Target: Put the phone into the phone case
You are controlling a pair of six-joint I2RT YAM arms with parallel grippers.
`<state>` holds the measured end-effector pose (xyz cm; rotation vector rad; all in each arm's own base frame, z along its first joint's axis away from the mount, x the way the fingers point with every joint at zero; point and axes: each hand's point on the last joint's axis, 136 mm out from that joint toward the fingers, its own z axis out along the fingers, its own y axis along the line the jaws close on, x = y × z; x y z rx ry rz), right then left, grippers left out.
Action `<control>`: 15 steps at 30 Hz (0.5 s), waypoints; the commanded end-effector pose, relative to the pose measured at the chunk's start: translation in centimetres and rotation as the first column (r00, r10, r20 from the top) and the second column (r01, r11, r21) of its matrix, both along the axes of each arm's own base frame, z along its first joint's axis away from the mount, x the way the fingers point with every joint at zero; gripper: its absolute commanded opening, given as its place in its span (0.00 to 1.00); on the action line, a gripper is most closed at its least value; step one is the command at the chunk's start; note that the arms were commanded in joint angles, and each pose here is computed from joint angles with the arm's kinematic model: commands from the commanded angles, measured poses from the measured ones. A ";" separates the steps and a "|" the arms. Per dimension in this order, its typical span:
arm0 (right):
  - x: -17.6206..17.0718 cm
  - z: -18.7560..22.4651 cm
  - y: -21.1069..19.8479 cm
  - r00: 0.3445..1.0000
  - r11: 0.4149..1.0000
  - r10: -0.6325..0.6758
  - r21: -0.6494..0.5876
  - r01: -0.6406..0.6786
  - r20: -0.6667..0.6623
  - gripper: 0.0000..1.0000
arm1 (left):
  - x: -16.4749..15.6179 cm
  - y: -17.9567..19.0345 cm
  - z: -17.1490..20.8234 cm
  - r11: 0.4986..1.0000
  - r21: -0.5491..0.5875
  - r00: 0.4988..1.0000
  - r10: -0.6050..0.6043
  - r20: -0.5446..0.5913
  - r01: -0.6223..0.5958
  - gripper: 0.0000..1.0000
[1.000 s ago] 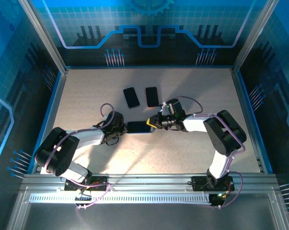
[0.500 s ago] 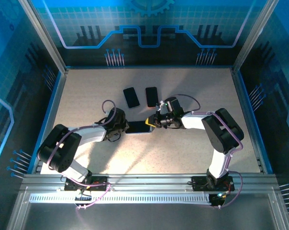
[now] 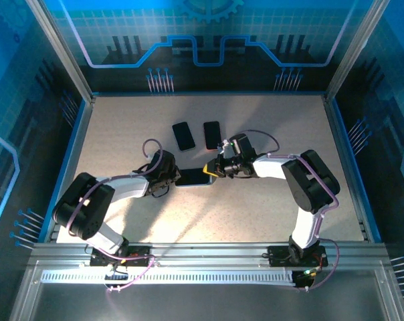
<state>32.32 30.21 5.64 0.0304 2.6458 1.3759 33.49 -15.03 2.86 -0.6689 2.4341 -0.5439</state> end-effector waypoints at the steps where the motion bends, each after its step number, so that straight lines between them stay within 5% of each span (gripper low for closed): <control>1: -1.7 -4.0 -1.6 0.994 0.993 -0.011 -0.115 -0.002 -0.111 0.00 | 0.1 1.6 0.7 0.998 0.031 0.999 0.047 0.015 -0.047 0.15; 15: -1.7 -4.0 -1.8 0.993 0.992 -0.013 -0.125 -0.002 -0.116 0.00 | 0.2 2.0 -0.3 0.999 0.039 0.999 0.039 -0.018 -0.038 0.15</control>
